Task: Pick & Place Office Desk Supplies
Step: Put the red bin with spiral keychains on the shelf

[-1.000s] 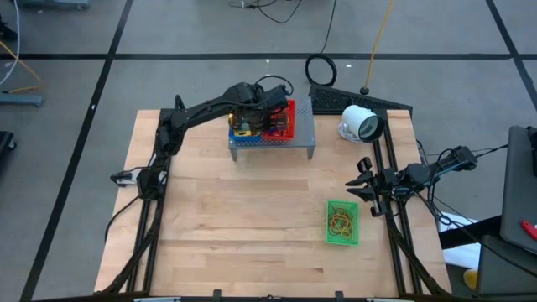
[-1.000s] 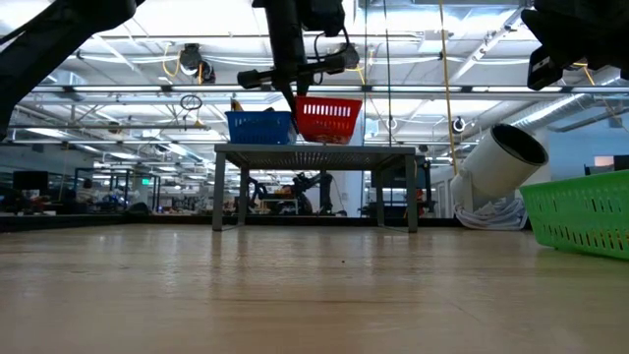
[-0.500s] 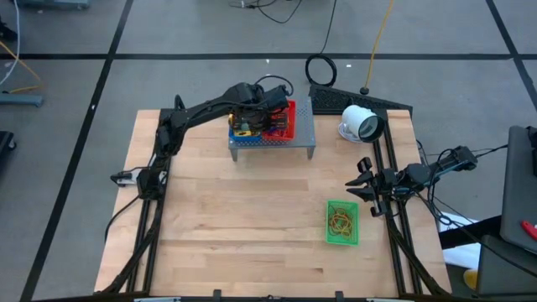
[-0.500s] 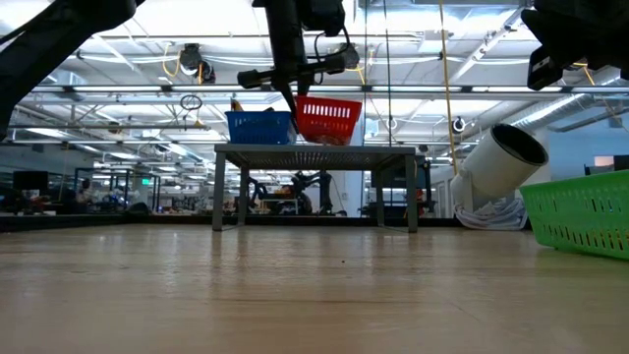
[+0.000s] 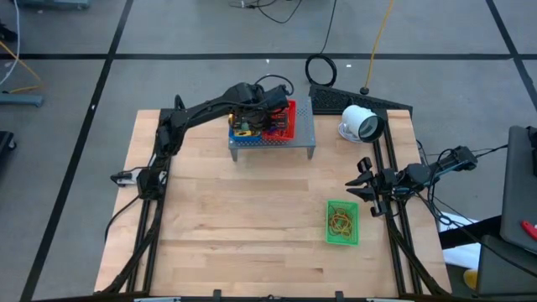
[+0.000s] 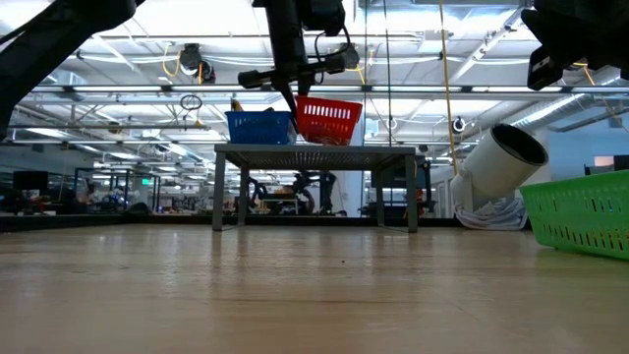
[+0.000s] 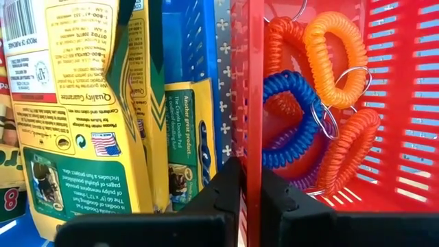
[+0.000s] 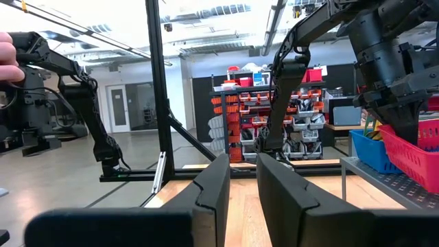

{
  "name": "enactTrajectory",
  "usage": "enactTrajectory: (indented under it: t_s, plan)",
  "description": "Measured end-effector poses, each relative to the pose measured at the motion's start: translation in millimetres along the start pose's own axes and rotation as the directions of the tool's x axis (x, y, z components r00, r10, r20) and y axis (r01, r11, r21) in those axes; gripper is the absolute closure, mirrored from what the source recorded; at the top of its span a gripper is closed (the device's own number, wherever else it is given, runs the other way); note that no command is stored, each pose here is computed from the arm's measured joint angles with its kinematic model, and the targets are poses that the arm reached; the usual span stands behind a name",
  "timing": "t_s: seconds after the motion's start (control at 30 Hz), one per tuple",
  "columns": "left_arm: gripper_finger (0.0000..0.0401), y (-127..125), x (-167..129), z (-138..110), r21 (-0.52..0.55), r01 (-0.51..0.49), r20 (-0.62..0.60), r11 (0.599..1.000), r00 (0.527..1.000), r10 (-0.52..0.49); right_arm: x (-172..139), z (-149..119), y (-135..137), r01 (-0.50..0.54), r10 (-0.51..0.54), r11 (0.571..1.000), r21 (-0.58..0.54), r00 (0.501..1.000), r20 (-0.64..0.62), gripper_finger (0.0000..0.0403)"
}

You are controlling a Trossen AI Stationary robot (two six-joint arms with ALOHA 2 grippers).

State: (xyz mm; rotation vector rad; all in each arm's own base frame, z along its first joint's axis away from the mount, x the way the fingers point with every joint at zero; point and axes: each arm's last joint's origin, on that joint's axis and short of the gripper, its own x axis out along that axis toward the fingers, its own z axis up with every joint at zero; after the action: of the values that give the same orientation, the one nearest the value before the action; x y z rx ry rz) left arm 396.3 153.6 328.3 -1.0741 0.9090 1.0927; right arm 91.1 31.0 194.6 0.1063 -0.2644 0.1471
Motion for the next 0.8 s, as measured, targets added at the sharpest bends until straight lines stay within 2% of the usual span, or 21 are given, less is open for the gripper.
enactTrajectory:
  t_s: [0.8]
  plan:
    - [0.0373, -1.3, -0.1, 0.2, 0.014, 0.018, -0.005, 1.0, 1.0, -0.018, 0.0, 0.0, 0.0, 0.0, 0.0, 1.0, 0.0, 1.0, 0.0, 0.0339]
